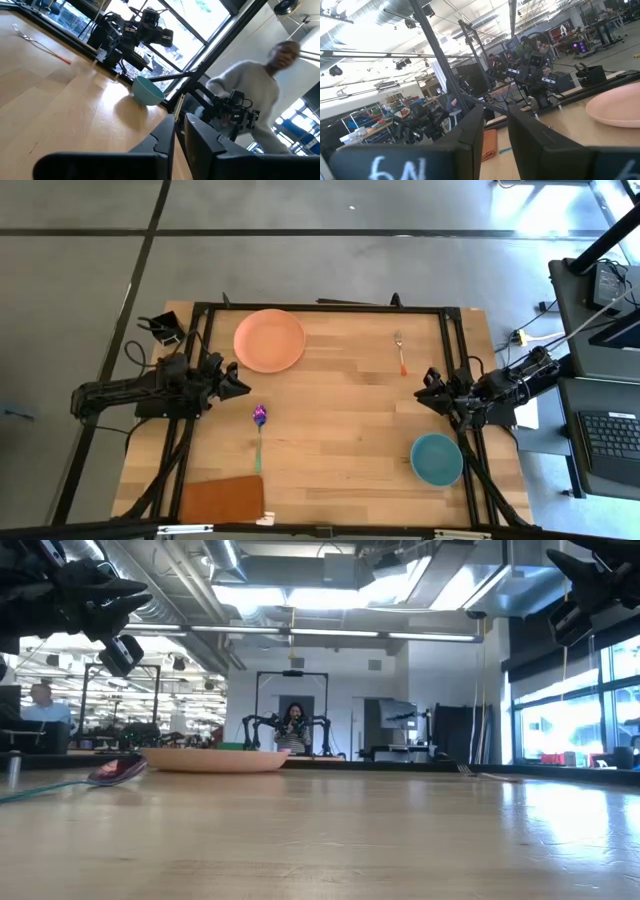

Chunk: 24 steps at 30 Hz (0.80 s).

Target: Set table place

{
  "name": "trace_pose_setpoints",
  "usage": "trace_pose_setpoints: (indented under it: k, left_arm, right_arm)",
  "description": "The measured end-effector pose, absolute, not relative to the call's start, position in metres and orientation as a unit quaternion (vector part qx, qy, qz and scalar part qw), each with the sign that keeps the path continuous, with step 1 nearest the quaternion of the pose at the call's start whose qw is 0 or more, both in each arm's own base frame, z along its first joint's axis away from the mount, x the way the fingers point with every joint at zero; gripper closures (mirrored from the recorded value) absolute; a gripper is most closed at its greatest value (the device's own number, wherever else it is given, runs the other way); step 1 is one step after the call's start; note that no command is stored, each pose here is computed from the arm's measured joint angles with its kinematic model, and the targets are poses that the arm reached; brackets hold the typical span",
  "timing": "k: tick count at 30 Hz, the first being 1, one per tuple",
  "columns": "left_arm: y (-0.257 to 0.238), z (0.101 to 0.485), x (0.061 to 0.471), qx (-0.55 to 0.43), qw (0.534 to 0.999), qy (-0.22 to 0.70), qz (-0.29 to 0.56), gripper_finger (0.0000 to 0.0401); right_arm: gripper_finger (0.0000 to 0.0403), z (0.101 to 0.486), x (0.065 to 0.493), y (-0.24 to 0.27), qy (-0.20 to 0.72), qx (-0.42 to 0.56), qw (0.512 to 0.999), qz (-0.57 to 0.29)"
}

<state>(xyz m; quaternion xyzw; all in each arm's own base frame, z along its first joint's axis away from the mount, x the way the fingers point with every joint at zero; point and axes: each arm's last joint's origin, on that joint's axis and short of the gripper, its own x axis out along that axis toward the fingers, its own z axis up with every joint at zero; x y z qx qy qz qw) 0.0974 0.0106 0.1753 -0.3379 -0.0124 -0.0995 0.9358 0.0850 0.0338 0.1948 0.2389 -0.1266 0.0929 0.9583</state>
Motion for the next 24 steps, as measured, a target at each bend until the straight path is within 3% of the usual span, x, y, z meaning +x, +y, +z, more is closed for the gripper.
trace_pose_setpoints:
  k: [8,13,20,24]
  left_arm:
    - [0.0106,0.1754,0.0974,-0.338,0.936,-0.013,-0.1,0.038]
    - [0.0106,0.1754,0.0974,-0.338,0.936,-0.012,-0.099,0.0387]
    - [0.0106,0.1754,0.0974,-0.338,0.936,-0.013,-0.099,0.0396]
    - [0.0147,0.1824,0.097,-0.334,0.939,-0.073,-0.041,0.04]
  right_arm:
    - [0.0315,0.195,0.085,0.0338,-0.128,0.239,0.958,0.093]
    - [0.0315,0.1981,0.0843,0.0293,-0.153,0.22,0.963,0.023]
    - [0.0315,0.1979,0.0838,0.0247,-0.167,0.372,0.913,-0.03]
    - [0.0315,0.2017,0.0827,0.0241,-0.185,0.412,0.892,-0.018]
